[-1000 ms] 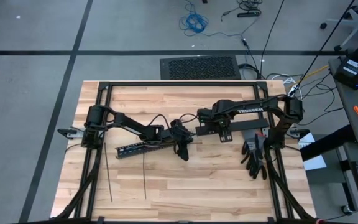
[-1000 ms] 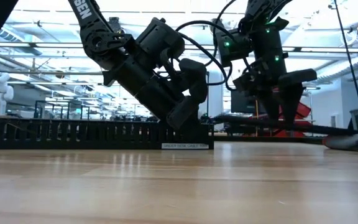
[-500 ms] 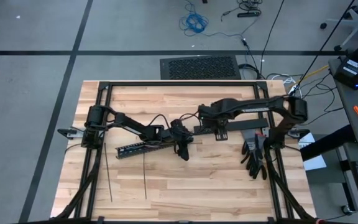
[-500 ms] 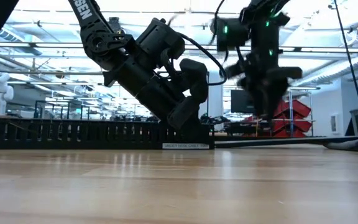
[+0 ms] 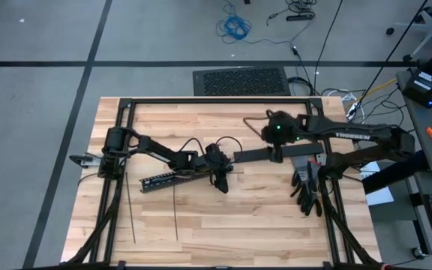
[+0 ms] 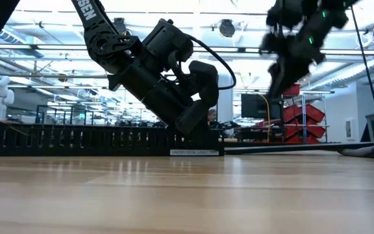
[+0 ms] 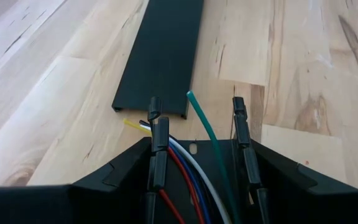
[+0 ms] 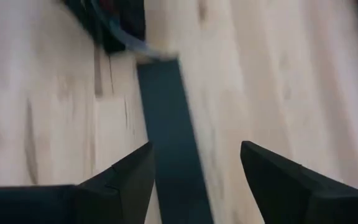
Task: Ziptie cables
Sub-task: Close the black cable duct with the cable duct cover
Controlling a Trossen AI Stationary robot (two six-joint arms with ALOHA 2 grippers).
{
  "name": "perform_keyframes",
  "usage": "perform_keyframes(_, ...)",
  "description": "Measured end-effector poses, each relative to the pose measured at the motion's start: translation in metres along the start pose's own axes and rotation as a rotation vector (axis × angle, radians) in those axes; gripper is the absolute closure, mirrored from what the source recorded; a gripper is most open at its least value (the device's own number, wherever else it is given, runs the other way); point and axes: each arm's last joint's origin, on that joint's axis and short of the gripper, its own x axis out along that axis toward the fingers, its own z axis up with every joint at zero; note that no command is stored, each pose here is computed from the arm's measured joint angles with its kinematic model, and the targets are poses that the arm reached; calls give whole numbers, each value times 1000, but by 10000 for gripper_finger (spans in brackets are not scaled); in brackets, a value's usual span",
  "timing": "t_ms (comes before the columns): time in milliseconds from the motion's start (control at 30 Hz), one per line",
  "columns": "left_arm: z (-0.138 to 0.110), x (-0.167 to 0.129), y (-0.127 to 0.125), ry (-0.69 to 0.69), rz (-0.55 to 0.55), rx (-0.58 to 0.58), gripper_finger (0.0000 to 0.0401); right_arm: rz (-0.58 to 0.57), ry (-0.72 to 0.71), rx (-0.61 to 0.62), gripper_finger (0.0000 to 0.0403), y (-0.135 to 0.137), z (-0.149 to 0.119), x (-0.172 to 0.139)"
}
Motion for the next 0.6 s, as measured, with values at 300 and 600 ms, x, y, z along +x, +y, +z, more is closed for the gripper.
perform_keyframes(300, 0, 0, 0, 0, 0, 2, 173, 75, 144, -43, 117, 4, -20, 45)
perform_keyframes(600, 0, 0, 0, 0, -1, 0, 173, 107, 230, 14, 83, 3, -24, 83)
